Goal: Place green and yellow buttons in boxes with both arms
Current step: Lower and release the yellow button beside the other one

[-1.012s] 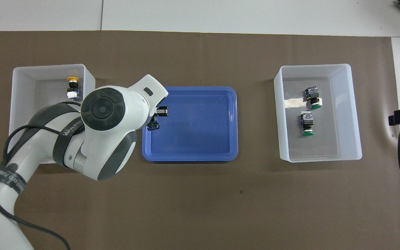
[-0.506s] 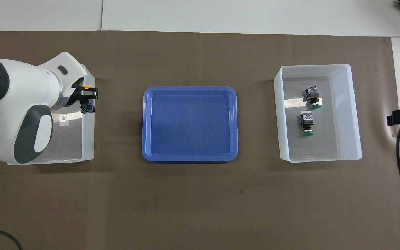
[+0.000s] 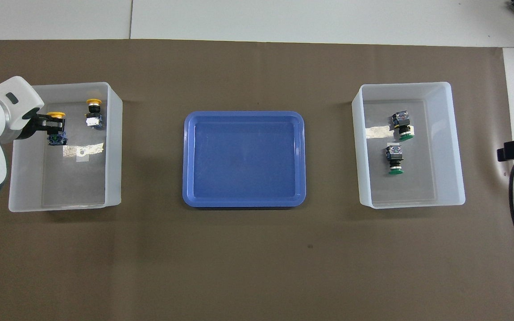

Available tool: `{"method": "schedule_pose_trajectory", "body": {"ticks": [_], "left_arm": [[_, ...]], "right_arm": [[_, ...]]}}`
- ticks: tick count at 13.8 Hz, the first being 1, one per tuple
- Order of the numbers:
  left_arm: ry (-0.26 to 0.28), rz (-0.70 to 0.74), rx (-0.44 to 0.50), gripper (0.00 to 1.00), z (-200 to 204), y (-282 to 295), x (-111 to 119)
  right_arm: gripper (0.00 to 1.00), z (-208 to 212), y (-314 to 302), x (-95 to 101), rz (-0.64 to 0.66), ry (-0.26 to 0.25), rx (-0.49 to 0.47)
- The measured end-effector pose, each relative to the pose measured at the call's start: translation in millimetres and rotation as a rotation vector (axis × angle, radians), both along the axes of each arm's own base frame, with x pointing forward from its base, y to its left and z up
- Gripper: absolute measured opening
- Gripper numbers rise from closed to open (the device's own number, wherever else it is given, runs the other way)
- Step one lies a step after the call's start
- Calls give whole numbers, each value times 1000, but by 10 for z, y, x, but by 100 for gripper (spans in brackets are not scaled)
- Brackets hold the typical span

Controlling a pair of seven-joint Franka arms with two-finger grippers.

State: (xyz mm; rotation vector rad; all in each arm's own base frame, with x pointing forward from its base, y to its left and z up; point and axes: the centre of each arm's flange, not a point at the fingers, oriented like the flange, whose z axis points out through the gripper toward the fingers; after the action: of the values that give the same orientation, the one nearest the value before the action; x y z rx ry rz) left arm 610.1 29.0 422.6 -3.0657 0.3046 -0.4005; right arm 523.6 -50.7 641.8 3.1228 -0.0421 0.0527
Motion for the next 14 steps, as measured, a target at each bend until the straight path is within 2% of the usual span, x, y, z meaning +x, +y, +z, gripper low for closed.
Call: {"method": "schedule_pose_trajectory", "body": {"ticks": [6,10,11,14], "left_arm": [[-40,-52,-3,33,-663,280,250],[-72,-66,-3,33,-863,240,467],[-76,-68,-3,38,-872,234,492],[-92,-70,-2,74,-818,231,532]], "right_arm": [[100,-2,0,0,0,0,0],[100,-15,0,-1,0,3,0],[100,-19,0,-1,0,4,0],[100,-22,0,-1,0,5,0]]}}
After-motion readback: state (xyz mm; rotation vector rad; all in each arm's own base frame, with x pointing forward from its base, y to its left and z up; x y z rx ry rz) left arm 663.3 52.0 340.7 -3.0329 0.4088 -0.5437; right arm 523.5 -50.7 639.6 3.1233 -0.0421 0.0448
